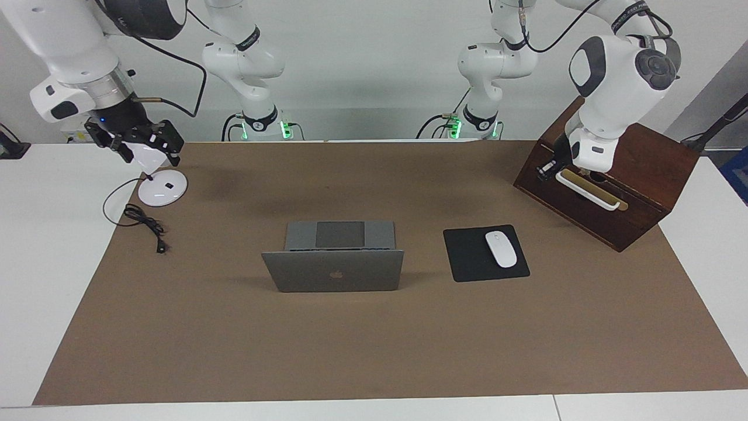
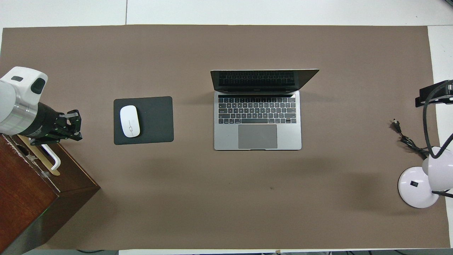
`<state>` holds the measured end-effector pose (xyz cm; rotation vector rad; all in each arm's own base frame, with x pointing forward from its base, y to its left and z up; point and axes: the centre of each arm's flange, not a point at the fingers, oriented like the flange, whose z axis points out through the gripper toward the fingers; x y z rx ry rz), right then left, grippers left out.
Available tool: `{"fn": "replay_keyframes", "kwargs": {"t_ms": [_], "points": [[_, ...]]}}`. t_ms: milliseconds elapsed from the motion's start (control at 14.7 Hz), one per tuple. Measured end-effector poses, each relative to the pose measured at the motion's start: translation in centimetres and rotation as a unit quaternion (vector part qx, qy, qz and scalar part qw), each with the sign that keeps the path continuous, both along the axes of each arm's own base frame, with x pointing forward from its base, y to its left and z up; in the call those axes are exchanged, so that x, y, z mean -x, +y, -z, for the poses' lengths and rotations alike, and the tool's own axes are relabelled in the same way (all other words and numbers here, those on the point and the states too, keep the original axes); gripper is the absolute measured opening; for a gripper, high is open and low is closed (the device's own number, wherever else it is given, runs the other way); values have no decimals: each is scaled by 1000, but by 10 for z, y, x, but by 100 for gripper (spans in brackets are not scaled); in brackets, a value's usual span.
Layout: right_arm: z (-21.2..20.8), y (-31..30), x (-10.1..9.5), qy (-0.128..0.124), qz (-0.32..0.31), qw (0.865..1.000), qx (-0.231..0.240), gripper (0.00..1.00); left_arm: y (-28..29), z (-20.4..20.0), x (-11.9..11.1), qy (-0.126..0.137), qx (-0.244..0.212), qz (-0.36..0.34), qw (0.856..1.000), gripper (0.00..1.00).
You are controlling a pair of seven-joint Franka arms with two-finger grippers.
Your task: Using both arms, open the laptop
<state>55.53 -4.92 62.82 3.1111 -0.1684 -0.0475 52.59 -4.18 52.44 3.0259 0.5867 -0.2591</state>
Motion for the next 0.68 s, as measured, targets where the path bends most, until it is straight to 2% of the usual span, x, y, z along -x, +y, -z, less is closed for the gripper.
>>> {"fn": "replay_keyframes", "kwargs": {"t_ms": [68, 136, 409, 682], "points": [[1, 0, 1, 3, 0, 1000, 0, 100, 4, -3, 1, -4, 2, 10, 1000, 1], [1, 0, 2, 4, 0, 1000, 0, 100, 7, -4, 1, -5, 3, 14, 1000, 7], [1, 1, 3, 5, 0, 1000, 0, 100, 11, -1, 1, -3, 5, 18, 1000, 50], [2, 5, 3, 6, -4, 1000, 0, 100, 6, -5, 1, -8, 7, 39, 999, 97]]}}
